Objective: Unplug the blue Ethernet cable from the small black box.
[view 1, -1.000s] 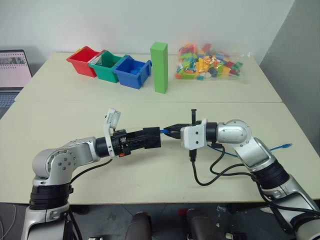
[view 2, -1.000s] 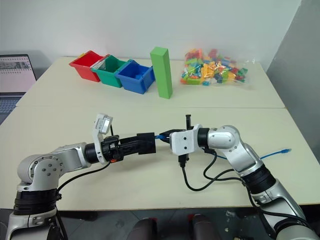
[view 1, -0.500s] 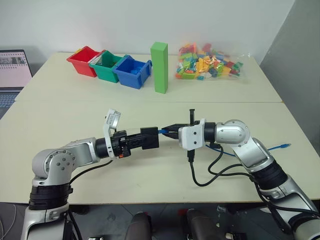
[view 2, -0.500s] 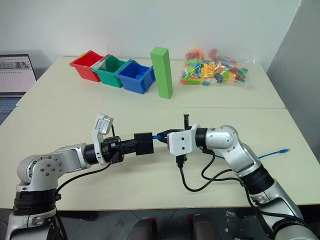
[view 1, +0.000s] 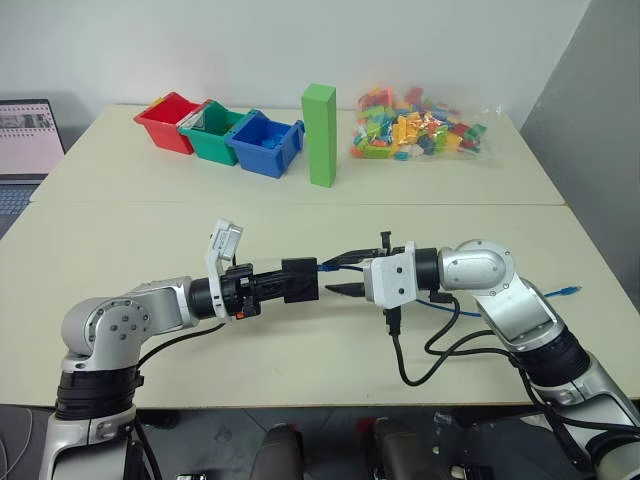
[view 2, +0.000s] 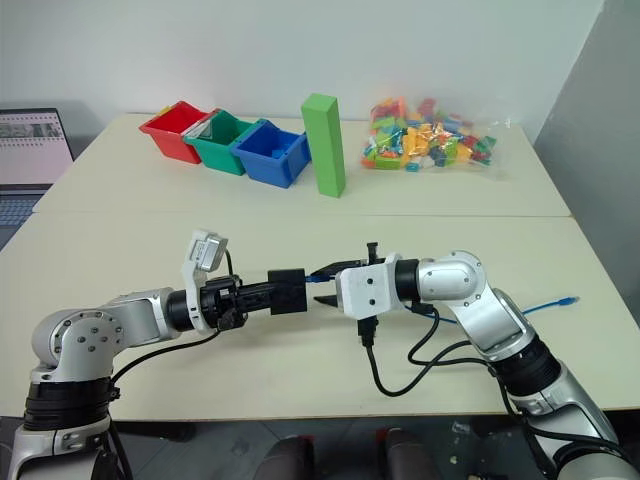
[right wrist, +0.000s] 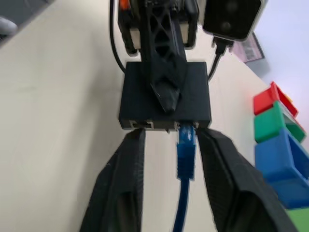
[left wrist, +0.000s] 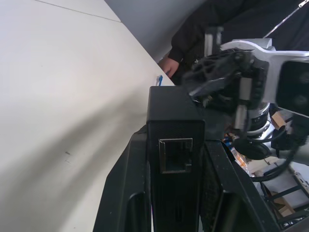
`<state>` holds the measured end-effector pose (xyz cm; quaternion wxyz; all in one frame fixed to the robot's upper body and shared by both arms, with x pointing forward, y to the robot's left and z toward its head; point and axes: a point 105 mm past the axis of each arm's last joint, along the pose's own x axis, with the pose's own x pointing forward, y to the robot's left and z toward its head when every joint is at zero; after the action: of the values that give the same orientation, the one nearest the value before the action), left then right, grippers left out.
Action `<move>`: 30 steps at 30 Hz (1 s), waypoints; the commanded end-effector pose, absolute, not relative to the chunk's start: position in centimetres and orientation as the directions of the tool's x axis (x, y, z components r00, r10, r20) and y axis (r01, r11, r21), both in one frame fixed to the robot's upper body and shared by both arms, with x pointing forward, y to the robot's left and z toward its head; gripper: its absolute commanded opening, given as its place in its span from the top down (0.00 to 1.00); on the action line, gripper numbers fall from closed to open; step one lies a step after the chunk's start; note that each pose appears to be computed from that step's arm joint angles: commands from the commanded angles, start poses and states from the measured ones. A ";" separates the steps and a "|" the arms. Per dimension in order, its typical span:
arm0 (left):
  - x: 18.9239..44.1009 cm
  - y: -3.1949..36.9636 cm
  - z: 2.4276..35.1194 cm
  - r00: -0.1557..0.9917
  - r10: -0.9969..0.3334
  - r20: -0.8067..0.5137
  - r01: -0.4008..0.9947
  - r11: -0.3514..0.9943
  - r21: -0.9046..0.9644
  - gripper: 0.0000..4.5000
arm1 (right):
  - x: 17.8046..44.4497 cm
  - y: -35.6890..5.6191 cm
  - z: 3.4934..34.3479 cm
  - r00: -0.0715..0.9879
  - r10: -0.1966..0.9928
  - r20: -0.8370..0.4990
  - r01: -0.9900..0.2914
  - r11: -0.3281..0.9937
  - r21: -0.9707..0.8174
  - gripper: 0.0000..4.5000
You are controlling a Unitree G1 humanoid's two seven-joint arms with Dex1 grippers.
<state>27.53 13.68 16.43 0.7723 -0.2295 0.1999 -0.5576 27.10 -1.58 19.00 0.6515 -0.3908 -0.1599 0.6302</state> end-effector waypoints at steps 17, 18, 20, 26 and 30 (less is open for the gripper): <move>25.6 13.4 17.6 0.103 -0.994 -0.046 0.913 0.112 -0.392 0.82 | 26.3 -2.9 18.2 0.093 0.995 -0.030 -0.951 0.098 0.293 0.58; 25.5 13.5 17.6 0.103 -0.994 -0.045 0.912 0.112 -0.394 0.82 | 26.3 -2.8 18.2 0.095 0.995 -0.024 -0.947 0.098 0.306 0.58; 25.5 13.6 17.7 0.103 -0.994 -0.037 0.912 0.109 -0.396 0.82 | 26.4 -2.7 18.0 0.101 0.995 -0.018 -0.942 0.102 0.319 0.58; 25.3 13.7 17.8 0.104 -0.994 -0.034 0.910 0.109 -0.401 0.82 | 26.5 -2.5 17.9 0.107 0.994 -0.001 -0.931 0.101 0.350 0.58; 25.3 13.7 17.8 0.104 -0.994 -0.031 0.910 0.108 -0.400 0.82 | 26.7 -2.4 17.7 0.111 0.994 -0.004 -0.928 0.105 0.357 0.58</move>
<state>25.61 13.49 16.65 0.7311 -0.1508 0.1693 -0.6435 26.83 -2.32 17.00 0.7364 0.1264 0.1384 0.6500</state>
